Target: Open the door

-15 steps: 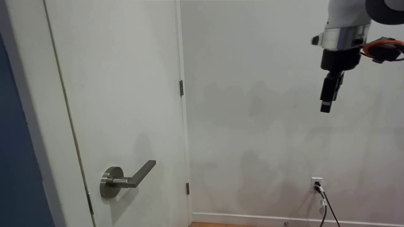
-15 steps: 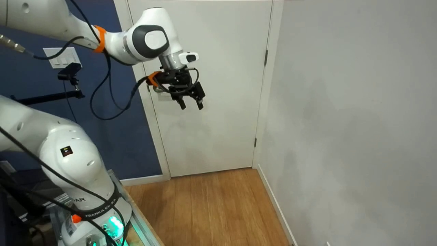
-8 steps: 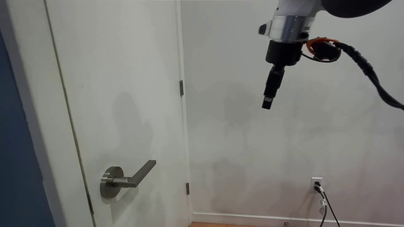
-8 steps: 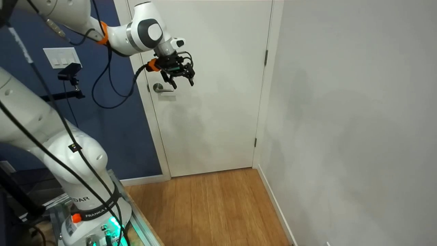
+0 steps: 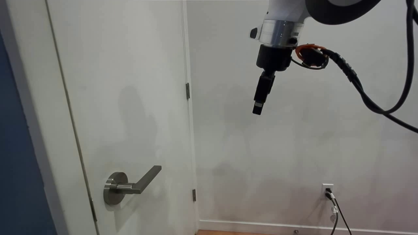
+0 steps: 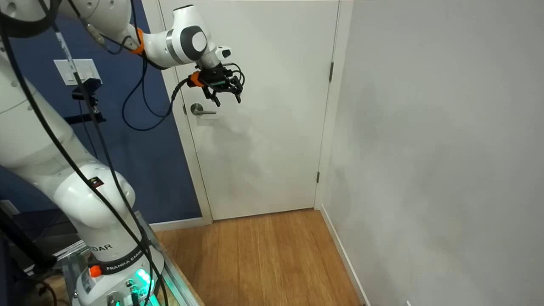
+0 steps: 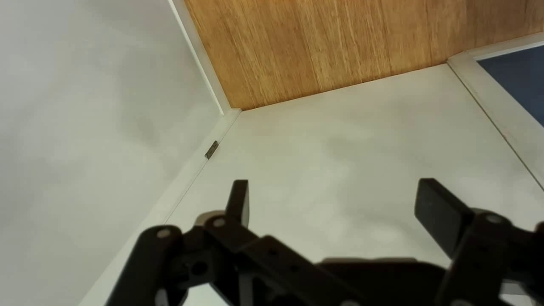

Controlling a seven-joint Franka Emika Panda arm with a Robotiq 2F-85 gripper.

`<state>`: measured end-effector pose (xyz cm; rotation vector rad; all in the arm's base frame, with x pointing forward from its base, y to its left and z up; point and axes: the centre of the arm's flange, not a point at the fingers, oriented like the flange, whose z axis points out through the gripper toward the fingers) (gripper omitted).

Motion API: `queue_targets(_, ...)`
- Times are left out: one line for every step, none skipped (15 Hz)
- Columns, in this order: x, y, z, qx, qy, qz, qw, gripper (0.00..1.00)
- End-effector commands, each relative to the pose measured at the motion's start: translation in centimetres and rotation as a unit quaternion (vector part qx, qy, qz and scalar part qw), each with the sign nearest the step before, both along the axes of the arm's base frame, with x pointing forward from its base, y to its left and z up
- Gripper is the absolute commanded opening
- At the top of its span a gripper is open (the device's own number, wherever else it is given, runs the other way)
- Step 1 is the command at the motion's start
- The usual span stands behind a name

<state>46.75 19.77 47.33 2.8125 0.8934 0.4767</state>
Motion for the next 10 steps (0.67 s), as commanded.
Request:
queue_targets(1.0,-0.7,-2.0,0.015,0.001,0.004,0.9999,1.0)
queue_targets(2.1,0.0,-3.0,0.035,-0.001,0.012,0.9993,1.0)
queue_targets(3.1,0.8,-3.7,0.06,-0.007,0.019,0.998,1.0)
queue_targets(3.9,1.6,-4.4,0.086,-0.013,0.03,0.9957,1.0)
queue_targets(5.0,2.4,-5.1,0.116,-0.018,0.034,0.9925,1.0)
queue_targets(5.8,3.0,-5.9,0.142,-0.027,0.038,0.9888,1.0)
queue_targets(6.5,3.4,-6.7,0.169,-0.03,0.037,0.9844,1.0)
queue_targets(7.1,3.6,-7.6,0.196,-0.03,0.033,0.9797,1.0)
queue_targets(7.9,4.1,-8.5,0.22,-0.022,0.031,0.9747,1.0)
queue_targets(8.4,4.7,-9.3,0.242,-0.015,0.029,0.9698,1.0)
